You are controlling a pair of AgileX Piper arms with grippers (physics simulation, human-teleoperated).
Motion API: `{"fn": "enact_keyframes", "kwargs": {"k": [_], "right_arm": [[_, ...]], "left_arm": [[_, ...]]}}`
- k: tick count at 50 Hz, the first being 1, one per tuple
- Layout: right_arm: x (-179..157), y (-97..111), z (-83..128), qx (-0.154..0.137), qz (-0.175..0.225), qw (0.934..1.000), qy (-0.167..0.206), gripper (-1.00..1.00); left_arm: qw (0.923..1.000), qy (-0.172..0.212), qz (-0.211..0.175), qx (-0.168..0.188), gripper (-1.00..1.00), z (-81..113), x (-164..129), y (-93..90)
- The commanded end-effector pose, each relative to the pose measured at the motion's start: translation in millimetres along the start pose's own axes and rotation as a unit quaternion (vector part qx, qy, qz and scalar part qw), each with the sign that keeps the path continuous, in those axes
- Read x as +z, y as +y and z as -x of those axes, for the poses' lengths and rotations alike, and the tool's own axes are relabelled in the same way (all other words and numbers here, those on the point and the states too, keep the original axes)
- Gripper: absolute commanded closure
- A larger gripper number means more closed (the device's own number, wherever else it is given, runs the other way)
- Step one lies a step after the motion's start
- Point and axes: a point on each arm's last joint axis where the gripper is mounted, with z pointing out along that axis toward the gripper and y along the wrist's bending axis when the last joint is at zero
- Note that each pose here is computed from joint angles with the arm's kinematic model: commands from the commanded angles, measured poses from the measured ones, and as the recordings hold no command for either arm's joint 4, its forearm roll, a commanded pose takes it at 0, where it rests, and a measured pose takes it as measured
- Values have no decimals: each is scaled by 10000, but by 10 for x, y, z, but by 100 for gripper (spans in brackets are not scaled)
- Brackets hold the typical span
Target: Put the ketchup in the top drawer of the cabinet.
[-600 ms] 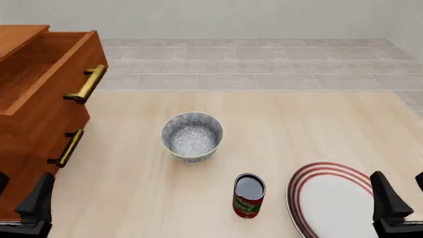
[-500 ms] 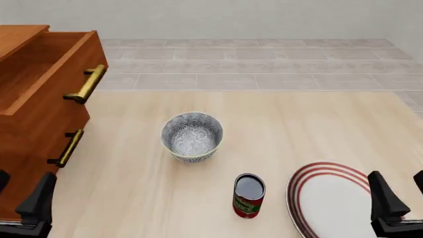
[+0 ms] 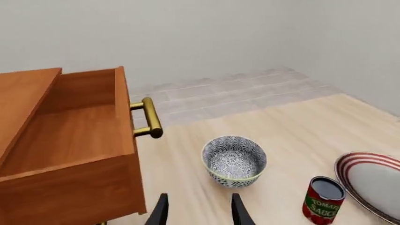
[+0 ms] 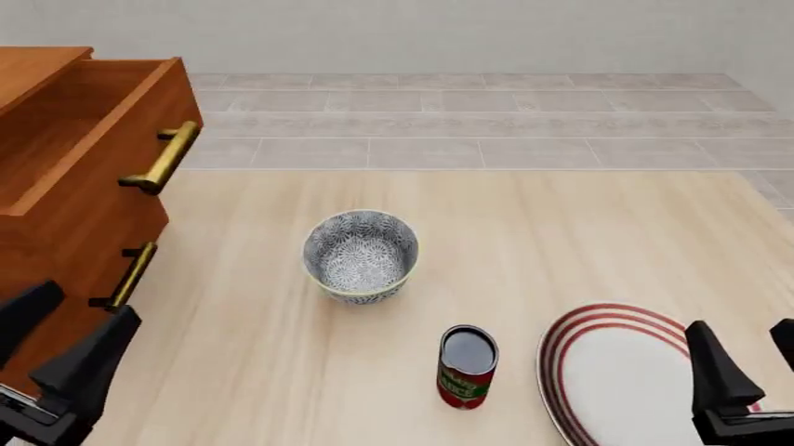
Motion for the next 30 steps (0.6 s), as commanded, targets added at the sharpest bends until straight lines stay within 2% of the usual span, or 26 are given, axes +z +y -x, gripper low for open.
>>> {"fn": "enact_keyframes", "kwargs": {"k": [1,4,6,10,15,22,25,28,30], "right_arm": [[0,5,-3,5,39,10000,7,-100],[-4,4,-2,-37,37,10000,-3,-100],[-5,3,-2,-56,26,10000,-10,-100],[-10,2,-1,-66,13,10000,-21,-100],[-12,3,-2,-69,22,10000,-17,-100],[-12,3,-4,-97,27,9999,-10,-100],[-9,8,-4,-188,67,9998,-7,-100],[-8,9,-2,-158,79,9998,-12,-100],[-8,12,-1,-172,101,9998,-17,-100]], "left_arm": [[9924,399,-1122,312,-100,3,251,-194],[9878,589,-1276,672,-100,-235,416,-261],[9863,770,-1374,499,-100,-317,524,-315],[9820,787,-1563,709,-100,-386,588,-379],[9794,829,-1738,615,-100,-373,710,-471],[9751,893,-1918,665,-100,-403,850,-580],[9690,1070,-2141,613,-100,-489,952,-708],[9666,1160,-2130,829,-100,-606,1072,-748],[9652,1202,-2165,840,-100,-624,1096,-773]]}}
